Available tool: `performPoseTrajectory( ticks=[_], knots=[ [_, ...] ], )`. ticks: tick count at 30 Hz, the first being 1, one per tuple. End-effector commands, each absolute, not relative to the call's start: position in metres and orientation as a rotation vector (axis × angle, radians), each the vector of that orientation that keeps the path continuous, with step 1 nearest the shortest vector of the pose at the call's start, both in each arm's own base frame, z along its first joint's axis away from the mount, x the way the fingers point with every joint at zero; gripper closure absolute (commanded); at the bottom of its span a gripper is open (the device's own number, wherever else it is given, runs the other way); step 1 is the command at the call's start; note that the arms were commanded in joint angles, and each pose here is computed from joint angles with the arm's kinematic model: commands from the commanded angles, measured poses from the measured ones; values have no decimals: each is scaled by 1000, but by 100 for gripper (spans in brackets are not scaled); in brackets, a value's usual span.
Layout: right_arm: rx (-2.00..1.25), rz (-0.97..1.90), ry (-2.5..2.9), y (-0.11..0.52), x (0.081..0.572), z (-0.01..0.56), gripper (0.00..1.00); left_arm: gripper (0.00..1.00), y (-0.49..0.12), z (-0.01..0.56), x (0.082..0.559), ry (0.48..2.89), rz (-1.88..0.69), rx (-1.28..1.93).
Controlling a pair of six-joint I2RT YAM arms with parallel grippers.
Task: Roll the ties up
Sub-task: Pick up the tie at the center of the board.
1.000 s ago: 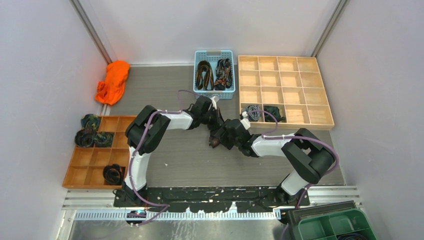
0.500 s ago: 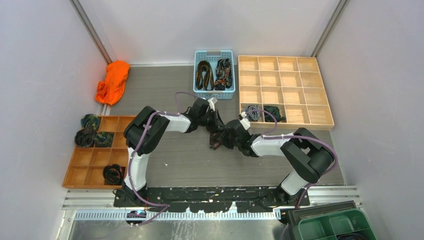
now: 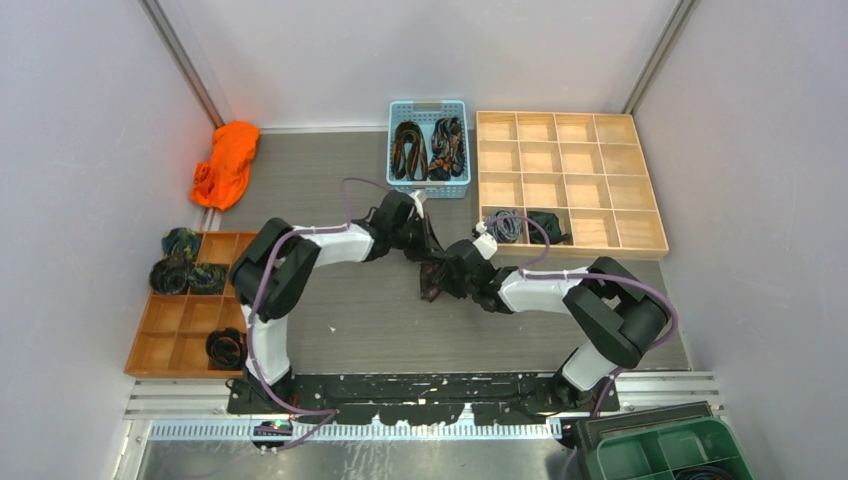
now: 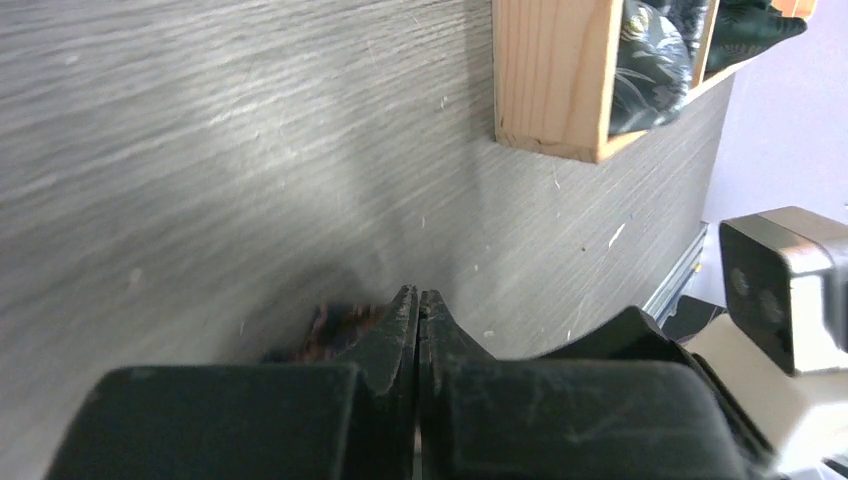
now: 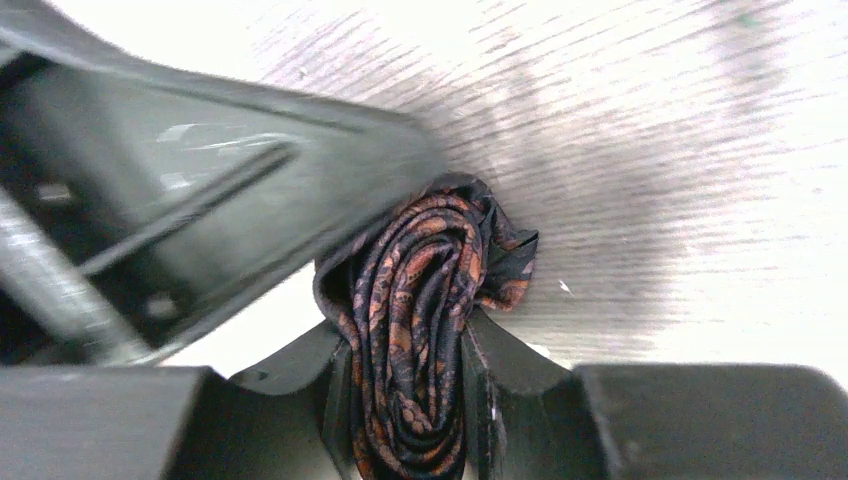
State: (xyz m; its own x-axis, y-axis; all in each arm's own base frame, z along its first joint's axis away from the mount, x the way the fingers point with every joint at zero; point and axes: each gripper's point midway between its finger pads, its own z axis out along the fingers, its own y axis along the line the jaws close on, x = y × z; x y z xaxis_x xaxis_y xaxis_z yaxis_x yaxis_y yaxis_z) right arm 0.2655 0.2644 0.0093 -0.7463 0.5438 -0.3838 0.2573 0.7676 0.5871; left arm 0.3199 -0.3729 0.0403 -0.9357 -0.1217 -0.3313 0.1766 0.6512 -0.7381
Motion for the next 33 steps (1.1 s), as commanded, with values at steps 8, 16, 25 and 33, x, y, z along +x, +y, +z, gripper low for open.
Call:
performPoseTrajectory(
  ticks=[8, 16, 25, 33],
  knots=[
    [198, -379, 2603, 133, 190, -10, 99, 100, -258, 193, 338, 2298, -667, -147],
    [133, -338, 2506, 166, 229, 56, 99, 100, -209, 223, 295, 2202, -623, -187],
    [175, -412, 2328, 154, 275, 139, 99, 100, -206, 227, 277, 2176, -693, -180],
    [306, -459, 2226, 117, 339, 190, 99, 100, -217, 232, 286, 2164, -719, -140]
  ],
)
